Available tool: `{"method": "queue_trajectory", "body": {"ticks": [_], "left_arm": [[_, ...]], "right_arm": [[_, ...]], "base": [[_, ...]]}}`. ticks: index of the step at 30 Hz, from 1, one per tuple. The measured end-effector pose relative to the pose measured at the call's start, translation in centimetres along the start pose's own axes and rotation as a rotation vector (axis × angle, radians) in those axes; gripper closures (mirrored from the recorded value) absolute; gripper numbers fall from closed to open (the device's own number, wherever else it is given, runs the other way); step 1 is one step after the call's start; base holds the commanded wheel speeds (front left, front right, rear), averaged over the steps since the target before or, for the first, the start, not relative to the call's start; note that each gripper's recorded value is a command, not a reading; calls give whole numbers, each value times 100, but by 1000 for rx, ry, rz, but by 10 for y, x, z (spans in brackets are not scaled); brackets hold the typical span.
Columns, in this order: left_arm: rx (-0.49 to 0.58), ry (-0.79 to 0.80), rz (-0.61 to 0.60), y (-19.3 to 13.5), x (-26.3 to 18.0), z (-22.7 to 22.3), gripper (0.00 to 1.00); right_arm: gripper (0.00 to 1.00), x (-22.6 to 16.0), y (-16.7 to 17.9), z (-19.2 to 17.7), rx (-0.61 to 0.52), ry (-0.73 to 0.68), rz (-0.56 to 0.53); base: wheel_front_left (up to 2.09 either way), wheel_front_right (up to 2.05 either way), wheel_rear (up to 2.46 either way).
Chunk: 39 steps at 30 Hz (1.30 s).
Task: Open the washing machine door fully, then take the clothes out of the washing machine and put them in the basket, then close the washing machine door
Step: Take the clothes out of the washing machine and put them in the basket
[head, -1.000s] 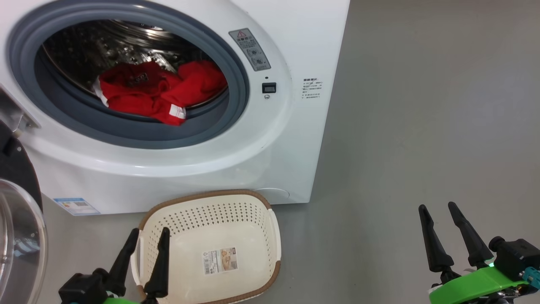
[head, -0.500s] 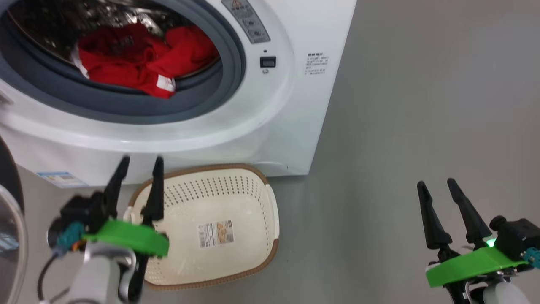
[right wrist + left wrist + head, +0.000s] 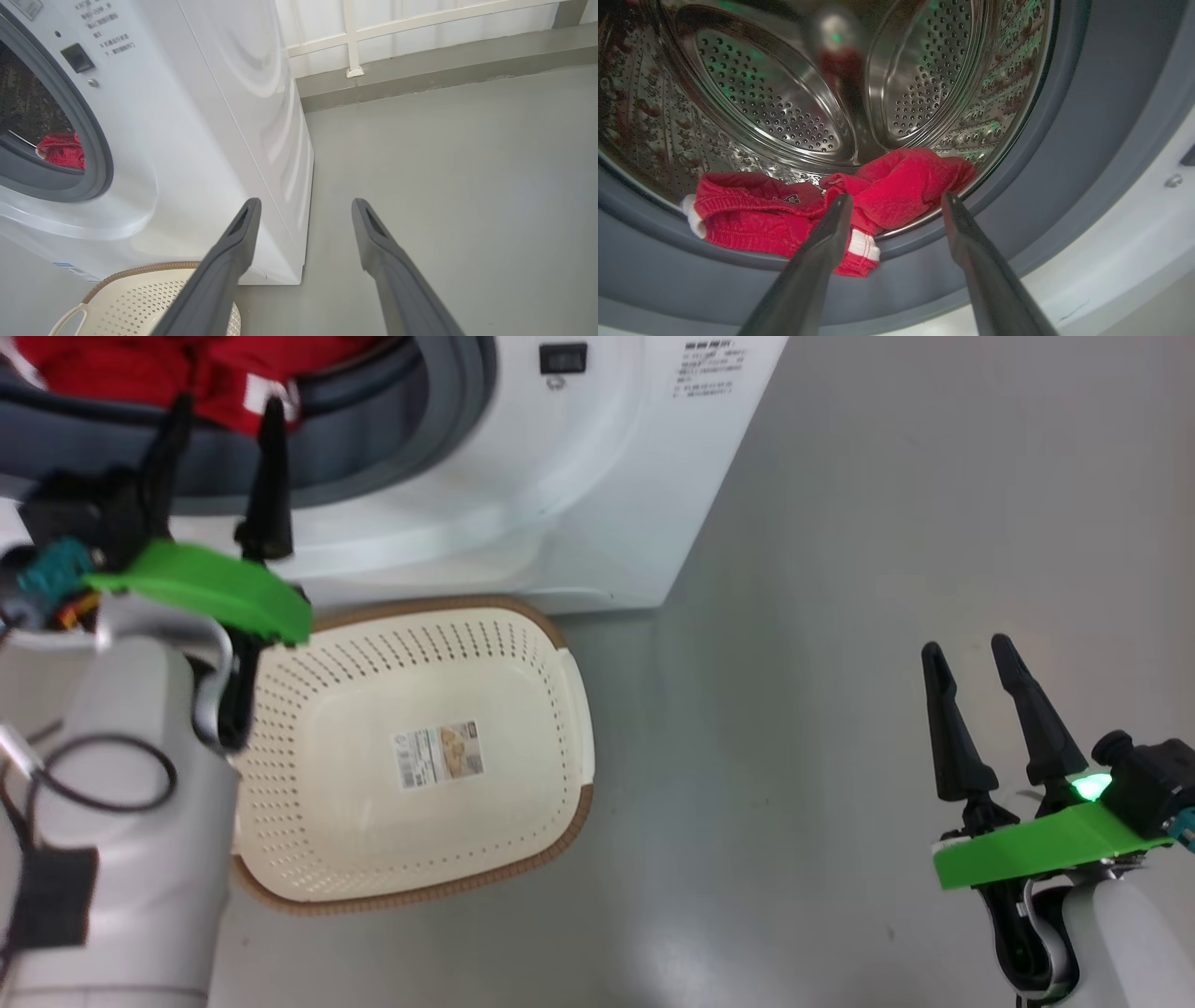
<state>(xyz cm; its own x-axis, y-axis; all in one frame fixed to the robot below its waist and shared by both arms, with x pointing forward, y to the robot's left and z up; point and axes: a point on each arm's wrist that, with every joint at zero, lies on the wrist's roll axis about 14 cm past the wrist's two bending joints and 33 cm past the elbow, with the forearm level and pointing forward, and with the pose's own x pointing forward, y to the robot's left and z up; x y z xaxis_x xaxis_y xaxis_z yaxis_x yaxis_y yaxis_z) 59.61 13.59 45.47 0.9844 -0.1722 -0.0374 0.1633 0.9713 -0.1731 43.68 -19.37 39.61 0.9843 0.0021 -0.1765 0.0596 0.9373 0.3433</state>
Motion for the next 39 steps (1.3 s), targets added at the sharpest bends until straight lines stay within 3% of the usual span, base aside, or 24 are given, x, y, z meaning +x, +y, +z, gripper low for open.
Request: {"method": "queue_trajectory", "body": {"ticks": [17,39], "left_arm": [[102,82,9,12,78,-42,0],[177,242,39,24,96,-84,0]], "right_arm": [[0,13,-21,-32,-6,72,-54],[0,4,-23,-39,-13,100,-64]], "base": [[0,0,0],[0,0,0]]}}
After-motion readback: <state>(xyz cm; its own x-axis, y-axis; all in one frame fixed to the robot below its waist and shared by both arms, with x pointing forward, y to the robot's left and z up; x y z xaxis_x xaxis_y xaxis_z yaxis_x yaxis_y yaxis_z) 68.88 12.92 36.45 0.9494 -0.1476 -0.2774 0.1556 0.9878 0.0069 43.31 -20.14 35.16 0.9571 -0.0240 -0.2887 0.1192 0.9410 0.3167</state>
